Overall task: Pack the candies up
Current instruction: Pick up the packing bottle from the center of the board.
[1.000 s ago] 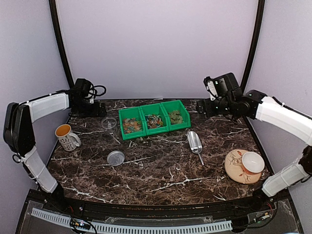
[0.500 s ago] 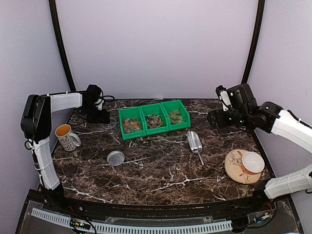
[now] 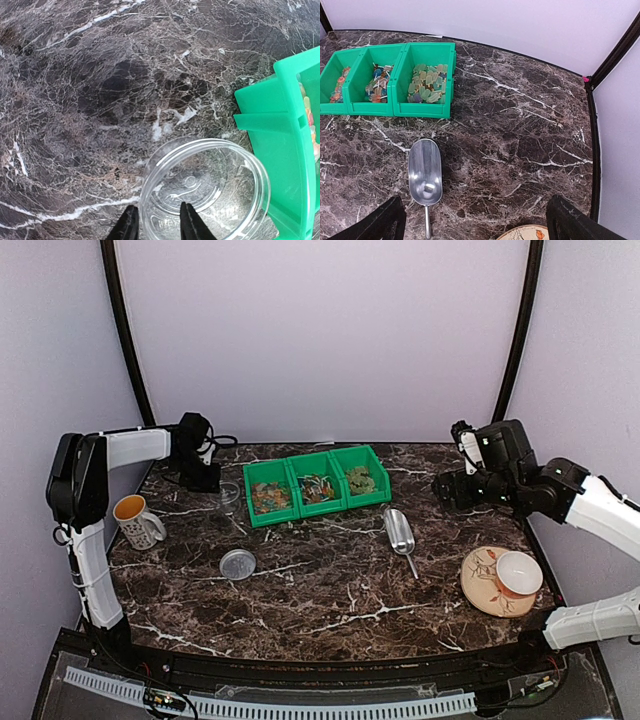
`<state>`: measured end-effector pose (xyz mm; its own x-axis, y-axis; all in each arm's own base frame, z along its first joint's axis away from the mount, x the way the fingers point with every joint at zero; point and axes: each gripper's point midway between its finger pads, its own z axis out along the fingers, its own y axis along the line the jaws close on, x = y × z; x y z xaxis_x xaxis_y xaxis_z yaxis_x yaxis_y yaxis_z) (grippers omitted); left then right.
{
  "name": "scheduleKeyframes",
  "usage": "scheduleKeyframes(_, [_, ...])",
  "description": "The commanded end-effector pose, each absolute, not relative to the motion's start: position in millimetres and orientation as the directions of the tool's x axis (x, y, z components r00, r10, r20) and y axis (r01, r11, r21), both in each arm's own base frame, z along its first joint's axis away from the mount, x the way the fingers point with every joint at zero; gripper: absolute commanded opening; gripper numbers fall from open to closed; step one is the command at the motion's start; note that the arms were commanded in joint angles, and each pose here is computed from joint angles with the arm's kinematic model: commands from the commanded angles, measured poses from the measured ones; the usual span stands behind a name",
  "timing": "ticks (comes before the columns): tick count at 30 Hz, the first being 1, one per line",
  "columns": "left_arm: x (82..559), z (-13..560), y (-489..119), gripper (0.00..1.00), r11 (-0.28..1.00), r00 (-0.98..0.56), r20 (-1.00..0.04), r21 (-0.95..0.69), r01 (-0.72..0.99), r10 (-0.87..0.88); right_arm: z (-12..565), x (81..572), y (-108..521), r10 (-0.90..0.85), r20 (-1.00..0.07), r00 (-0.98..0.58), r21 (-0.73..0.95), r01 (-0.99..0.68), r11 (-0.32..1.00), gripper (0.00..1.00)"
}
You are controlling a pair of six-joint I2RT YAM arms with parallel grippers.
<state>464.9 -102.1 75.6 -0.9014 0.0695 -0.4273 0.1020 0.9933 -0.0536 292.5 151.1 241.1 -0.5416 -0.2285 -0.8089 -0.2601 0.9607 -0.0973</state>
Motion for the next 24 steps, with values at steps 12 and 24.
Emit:
scheduleKeyframes(12, [461.6,81.3,-98.9,0.11,0.995,-0.908,-0.413,-0.027,0.098,0.078,241.5,293.9,153.3,-0.22,-0.819,-0.53,-0.093,-0.257,0.962,0.98])
scheduleKeyframes(24, [458.1,95.3,-93.3,0.0,0.997,-0.902,-0.428,-0.015,0.069,0.056,238.0,295.5,155.8,-0.229,-0.812,-0.537,-0.096,-0.264,0.96,0.98])
